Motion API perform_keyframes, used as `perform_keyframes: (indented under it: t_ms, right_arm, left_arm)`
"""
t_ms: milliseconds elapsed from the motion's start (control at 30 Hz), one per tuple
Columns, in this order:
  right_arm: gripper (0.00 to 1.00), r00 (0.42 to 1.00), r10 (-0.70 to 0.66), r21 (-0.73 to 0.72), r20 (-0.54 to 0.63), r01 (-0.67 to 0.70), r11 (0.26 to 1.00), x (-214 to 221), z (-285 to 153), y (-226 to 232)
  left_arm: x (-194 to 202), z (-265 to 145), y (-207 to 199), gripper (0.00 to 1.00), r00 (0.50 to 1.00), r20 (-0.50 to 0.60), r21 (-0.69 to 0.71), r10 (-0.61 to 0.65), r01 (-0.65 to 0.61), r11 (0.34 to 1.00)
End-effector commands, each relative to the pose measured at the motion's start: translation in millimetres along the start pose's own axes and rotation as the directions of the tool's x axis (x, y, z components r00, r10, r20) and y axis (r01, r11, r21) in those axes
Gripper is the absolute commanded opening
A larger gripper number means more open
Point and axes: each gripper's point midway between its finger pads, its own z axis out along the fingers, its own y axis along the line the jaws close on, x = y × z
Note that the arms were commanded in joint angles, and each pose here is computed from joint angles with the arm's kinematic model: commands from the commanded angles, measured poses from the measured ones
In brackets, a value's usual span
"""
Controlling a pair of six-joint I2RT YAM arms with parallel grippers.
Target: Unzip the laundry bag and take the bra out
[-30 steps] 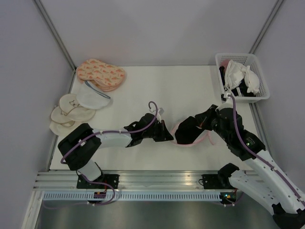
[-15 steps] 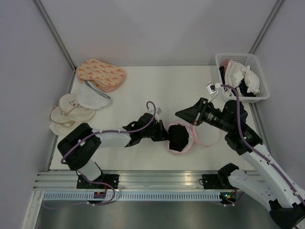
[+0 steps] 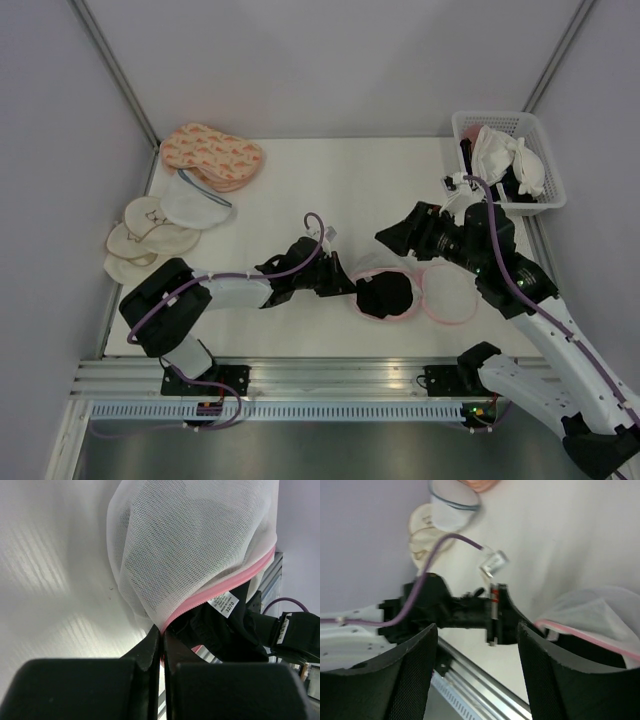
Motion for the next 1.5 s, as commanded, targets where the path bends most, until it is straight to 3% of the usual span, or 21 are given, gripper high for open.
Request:
perform_keyframes:
  t_ms: [0,267,533,767,1033,1200,1333,1467]
  right_arm:
    - [0.7,0.997,0.055,0.288,-0.058,-0.036,0.957,40.5,-3.6,-74.4]
    - [0.65,0.967,0.235,0.351,-0.095,-0.188,0.917,110.8,-8.9,-118.9]
    - [0.7,0.923,0.366,0.442,-0.116,-0.282,0.852,156.6,-25.0,-145.7]
    - [0.76,0.894,0.447,0.432,-0.035,-0.39,0.813,167.1,-30.7,-152.8]
    - [0.77,0.862,0.505,0.404,-0.028,-0.453,0.795,176.2,-11.9,-158.4]
    - [0.74,0.865,0.5,0.416,0.038,-0.468,0.779,169.4,-3.9,-169.9]
    - [0.62,0.871,0.484,0.411,0.089,-0.474,0.778,163.0,2.8,-177.9]
    - [0.58,0.876,0.465,0.378,0.13,-0.478,0.793,145.8,12.6,-173.9]
  left_arm:
    - [-4.1,-1.0,-17.9,0.02,1.0,0.007,0.084,-0.024,0.023,0.996]
    - [-7.7,-1.4,-24.2,0.02,0.998,0.024,0.118,-0.061,0.058,0.991]
    - [-10.1,1.5,-32.6,0.02,0.997,0.028,0.138,-0.077,0.073,0.988]
    - [-7.4,1.5,-40.5,0.02,0.996,0.029,0.155,-0.086,0.081,0.985]
    - [2.6,6.8,-52.4,0.02,0.995,0.009,0.185,-0.095,0.092,0.978]
    - [5.8,5.7,-60.3,0.02,0.995,0.003,0.204,-0.096,0.093,0.975]
    - [9.9,7.4,-66.0,0.02,0.996,-0.011,0.218,-0.09,0.091,0.972]
    - [17.4,9.8,-71.9,0.02,0.996,-0.031,0.231,-0.085,0.09,0.969]
